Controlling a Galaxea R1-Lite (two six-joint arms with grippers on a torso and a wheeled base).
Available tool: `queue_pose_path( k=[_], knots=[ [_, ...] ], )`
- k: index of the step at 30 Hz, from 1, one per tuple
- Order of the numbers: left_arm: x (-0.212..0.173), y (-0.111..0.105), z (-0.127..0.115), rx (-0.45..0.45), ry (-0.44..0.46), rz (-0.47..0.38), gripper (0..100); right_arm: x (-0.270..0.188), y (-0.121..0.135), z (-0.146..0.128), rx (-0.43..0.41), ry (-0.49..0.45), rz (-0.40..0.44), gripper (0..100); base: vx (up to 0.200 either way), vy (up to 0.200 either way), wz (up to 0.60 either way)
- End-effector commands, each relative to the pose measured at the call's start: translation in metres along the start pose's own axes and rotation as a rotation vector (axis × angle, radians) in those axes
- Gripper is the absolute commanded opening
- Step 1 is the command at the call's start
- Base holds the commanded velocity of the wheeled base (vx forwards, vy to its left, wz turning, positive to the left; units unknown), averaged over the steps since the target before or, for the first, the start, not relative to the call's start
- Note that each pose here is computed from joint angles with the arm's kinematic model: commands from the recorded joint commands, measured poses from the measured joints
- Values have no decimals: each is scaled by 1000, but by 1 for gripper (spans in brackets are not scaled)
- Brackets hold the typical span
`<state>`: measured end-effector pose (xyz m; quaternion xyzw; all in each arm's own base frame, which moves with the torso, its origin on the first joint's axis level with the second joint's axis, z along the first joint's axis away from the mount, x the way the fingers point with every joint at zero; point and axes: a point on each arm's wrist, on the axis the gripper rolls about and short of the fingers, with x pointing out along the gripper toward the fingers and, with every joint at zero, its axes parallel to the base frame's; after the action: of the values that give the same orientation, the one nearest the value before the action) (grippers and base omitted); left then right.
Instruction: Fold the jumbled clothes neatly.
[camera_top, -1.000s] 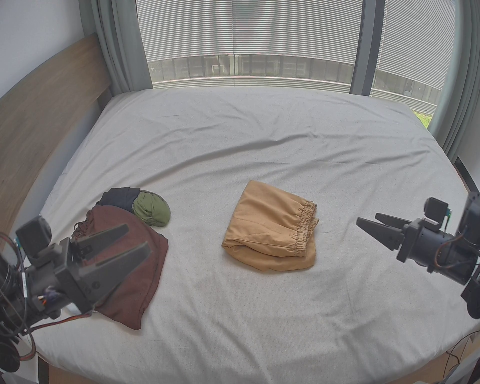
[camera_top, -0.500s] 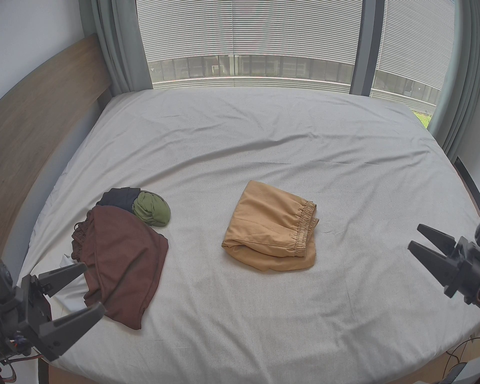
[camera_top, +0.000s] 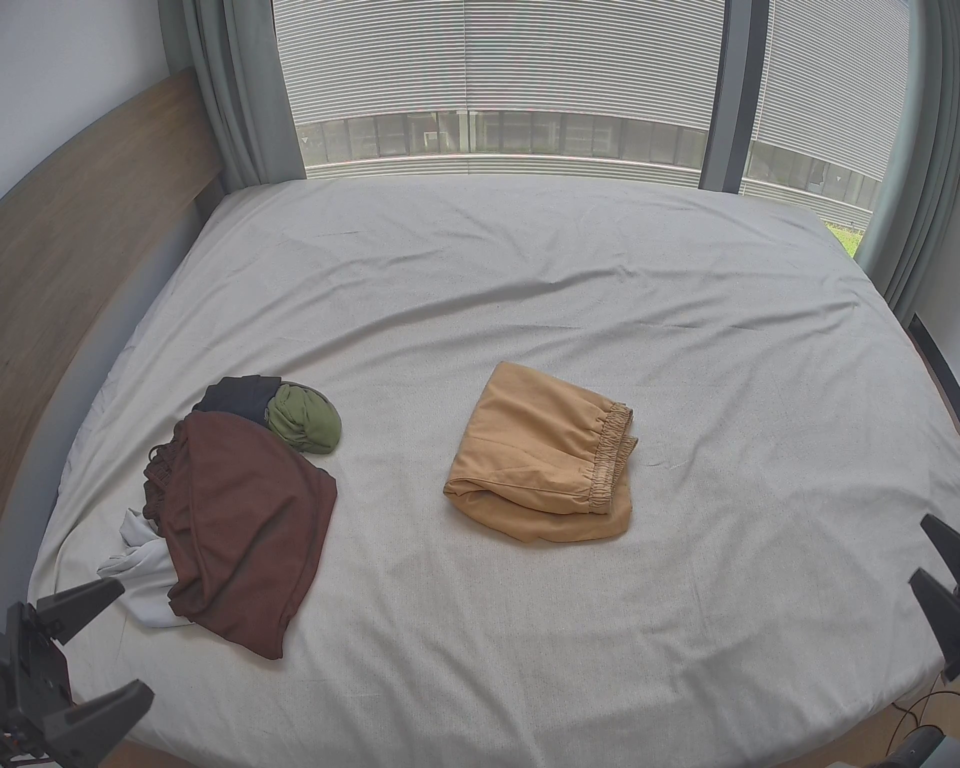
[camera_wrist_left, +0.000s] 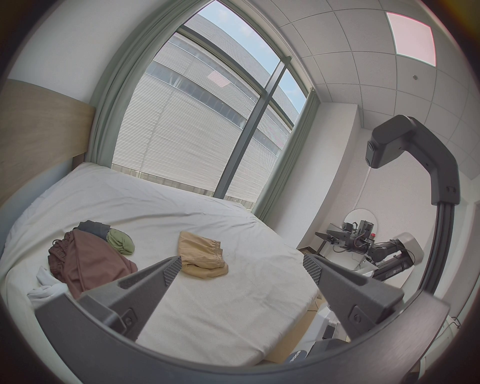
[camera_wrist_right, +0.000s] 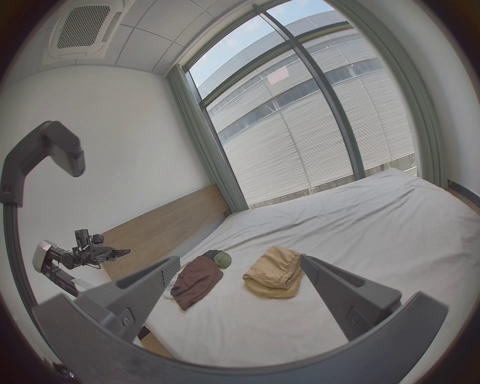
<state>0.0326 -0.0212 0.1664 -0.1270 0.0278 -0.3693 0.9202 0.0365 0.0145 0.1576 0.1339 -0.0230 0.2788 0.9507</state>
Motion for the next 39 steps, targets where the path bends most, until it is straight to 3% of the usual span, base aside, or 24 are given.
queue_pose_path(
  k=[1,7,8,11,18,21,23,27,29,34,36,37,39],
  knots=[
    [-26,-7,-17,18,-46,20,100,-40,11,-23,-58,-108,-32,100,0,0,0],
    [-37,-9,-30,11,-38,33,100,-61,15,-55,-78,-115,-121,100,0,0,0],
    [-38,-9,-32,11,-39,38,100,-63,13,-62,-75,-77,-138,100,0,0,0],
    [-40,-9,-35,16,-52,53,100,-64,12,-63,-93,-75,-166,100,0,0,0],
    [-51,-12,-56,46,-111,157,100,-66,2,-71,-101,-67,-534,100,0,0,0],
    [-53,-11,-62,44,-107,199,100,-67,1,-71,-123,-74,-604,100,0,0,0],
    [-52,-8,-66,42,-111,257,100,-67,1,-71,-181,-55,-619,100,0,0,0],
    [-51,-1,-78,31,-84,401,100,-68,0,-72,-218,-33,-656,100,0,0,0],
    [-52,2,-82,21,-56,475,100,-68,0,-75,-234,2,-629,100,0,0,0],
    [-52,1,-82,75,-73,548,100,-68,0,-77,-251,34,-607,100,0,0,0],
    [-54,-4,-85,163,-113,562,100,-68,-1,-77,-248,34,-605,100,0,0,0],
    [-55,-5,-86,182,-120,544,100,-68,-1,-77,-248,34,-605,100,0,0,0],
    [-56,-4,-86,203,-124,589,100,-68,0,-77,-251,35,-605,100,0,0,0]
  ],
)
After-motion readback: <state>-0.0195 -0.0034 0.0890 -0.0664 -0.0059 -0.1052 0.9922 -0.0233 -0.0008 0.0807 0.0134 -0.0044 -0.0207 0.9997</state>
